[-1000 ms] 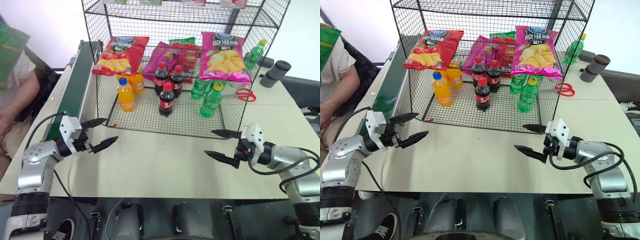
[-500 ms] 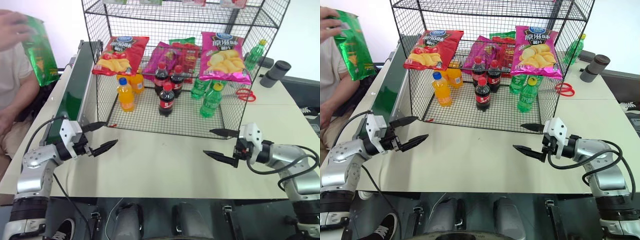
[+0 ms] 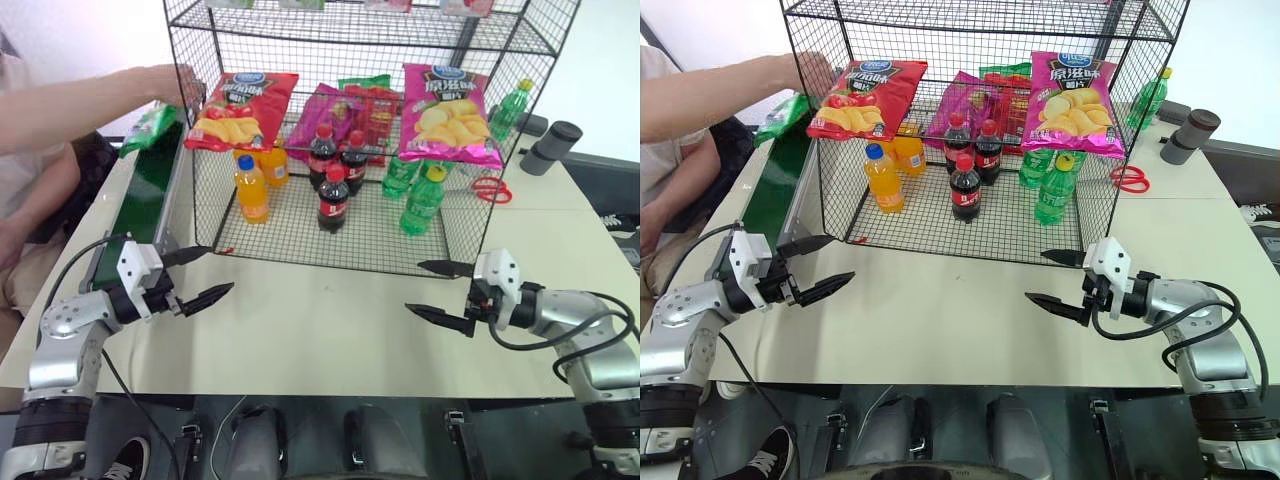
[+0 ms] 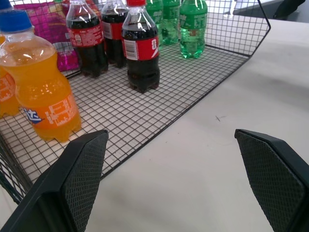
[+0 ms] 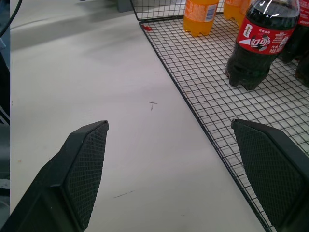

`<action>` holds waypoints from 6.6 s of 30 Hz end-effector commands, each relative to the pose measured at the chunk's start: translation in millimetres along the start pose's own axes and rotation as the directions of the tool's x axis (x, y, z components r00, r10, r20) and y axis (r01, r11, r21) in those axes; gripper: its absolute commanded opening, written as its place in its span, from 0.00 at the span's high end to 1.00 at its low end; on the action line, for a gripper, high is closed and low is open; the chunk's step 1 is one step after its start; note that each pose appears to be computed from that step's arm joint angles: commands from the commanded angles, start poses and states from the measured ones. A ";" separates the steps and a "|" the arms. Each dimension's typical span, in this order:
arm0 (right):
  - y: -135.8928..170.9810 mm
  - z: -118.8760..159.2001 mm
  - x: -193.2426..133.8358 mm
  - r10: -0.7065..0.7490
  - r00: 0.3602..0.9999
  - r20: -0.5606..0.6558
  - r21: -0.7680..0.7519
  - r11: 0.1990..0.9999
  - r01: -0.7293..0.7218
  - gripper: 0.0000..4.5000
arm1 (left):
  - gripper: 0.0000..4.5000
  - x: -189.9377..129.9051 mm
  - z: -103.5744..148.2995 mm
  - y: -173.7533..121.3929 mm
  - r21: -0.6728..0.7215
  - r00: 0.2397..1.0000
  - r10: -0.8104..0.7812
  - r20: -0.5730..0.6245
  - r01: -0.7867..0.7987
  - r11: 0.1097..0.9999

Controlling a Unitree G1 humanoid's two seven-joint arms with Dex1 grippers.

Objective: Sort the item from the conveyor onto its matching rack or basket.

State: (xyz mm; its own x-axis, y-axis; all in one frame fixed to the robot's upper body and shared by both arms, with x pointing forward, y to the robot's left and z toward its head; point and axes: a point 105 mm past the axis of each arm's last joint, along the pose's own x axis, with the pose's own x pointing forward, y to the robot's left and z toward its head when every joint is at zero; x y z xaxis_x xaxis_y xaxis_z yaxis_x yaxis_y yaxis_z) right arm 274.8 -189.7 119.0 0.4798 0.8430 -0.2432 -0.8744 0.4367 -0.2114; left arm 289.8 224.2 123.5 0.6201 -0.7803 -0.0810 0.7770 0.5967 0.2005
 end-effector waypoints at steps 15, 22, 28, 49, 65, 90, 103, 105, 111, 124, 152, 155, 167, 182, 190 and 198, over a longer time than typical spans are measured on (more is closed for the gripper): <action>-2.4 7.8 3.6 -0.012 1.000 0.027 -0.037 0.999 0.013 0.05 | 0.00 -4.0 7.6 -1.1 -0.020 1.000 -0.029 0.001 0.029 0.999; -1.6 14.0 10.2 0.022 0.999 0.047 -0.033 0.999 -0.020 0.05 | 0.00 -16.8 9.2 -9.1 -0.099 1.000 -0.020 0.010 0.021 0.995; 0.2 16.6 16.3 0.051 0.997 0.056 -0.032 0.998 -0.049 0.05 | 0.00 -24.2 10.8 -13.2 -0.149 1.000 -0.008 0.002 0.008 0.989; 40.7 56.8 75.1 0.315 0.930 0.188 -0.012 0.948 -0.318 0.05 | 0.00 -85.8 16.5 6.8 0.684 0.927 0.319 -0.196 -0.104 0.722; 43.8 60.7 97.5 0.357 0.908 0.218 -0.033 0.933 -0.359 0.05 | 0.00 -144.7 -3.1 27.7 0.879 0.768 0.579 -0.274 -0.044 0.475; 50.8 71.0 113.3 0.362 0.899 0.247 -0.026 0.930 -0.367 0.05 | 0.00 -119.6 -17.2 40.7 0.897 0.749 0.613 -0.252 -0.057 0.439; 42.3 66.7 106.6 0.342 0.913 0.222 -0.034 0.939 -0.343 0.05 | 0.00 -113.6 -21.8 43.2 0.890 0.753 0.610 -0.249 -0.070 0.450; 42.5 66.6 106.7 0.342 0.913 0.222 -0.036 0.939 -0.343 0.05 | 0.00 -112.3 -20.4 42.9 0.891 0.757 0.606 -0.243 -0.073 0.448; 41.3 67.6 107.3 0.339 0.914 0.224 -0.040 0.940 -0.338 0.00 | 0.54 -111.4 -17.9 44.3 0.884 0.765 0.599 -0.237 -0.086 0.460; 43.1 65.5 109.0 0.340 0.914 0.223 -0.050 0.940 -0.337 0.00 | 1.00 -106.4 24.8 44.7 0.802 0.845 0.524 -0.109 -0.237 0.549; 35.3 94.9 21.6 0.322 0.860 0.397 0.412 0.774 -0.480 0.00 | 1.00 2.1 115.3 -70.9 -0.382 0.747 -0.329 0.577 0.604 0.700; 44.6 99.1 24.0 0.338 0.849 0.406 0.424 0.753 -0.503 0.00 | 1.00 10.9 111.5 -69.0 -0.400 0.727 -0.358 0.585 0.643 0.653; 57.7 103.4 46.4 0.367 0.832 0.416 0.367 0.769 -0.523 0.00 | 1.00 25.2 112.1 -74.4 -0.472 0.659 -0.384 0.646 0.741 0.477; 55.9 115.0 38.6 0.372 0.795 0.480 0.416 0.701 -0.579 0.99 | 1.00 26.2 104.0 -80.1 -0.500 0.691 -0.376 0.618 0.714 0.490; 54.0 112.5 43.0 0.352 0.817 0.456 0.409 0.733 -0.544 1.00 | 0.82 34.0 89.8 -70.4 -0.540 0.782 -0.352 0.515 0.615 0.575; 40.1 114.1 43.6 0.240 0.886 0.398 0.263 0.895 -0.360 1.00 | 0.01 28.6 89.6 -34.2 -0.417 0.848 -0.213 0.485 0.439 0.796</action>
State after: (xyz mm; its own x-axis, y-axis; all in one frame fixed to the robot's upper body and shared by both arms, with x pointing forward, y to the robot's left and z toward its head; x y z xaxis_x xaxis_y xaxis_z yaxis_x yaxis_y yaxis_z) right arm 254.1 -99.1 193.2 0.1743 0.9818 0.0751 -0.9593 0.1520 0.2381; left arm 268.0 155.5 191.1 0.2842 -0.8935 0.3477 0.9136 0.1423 -0.3809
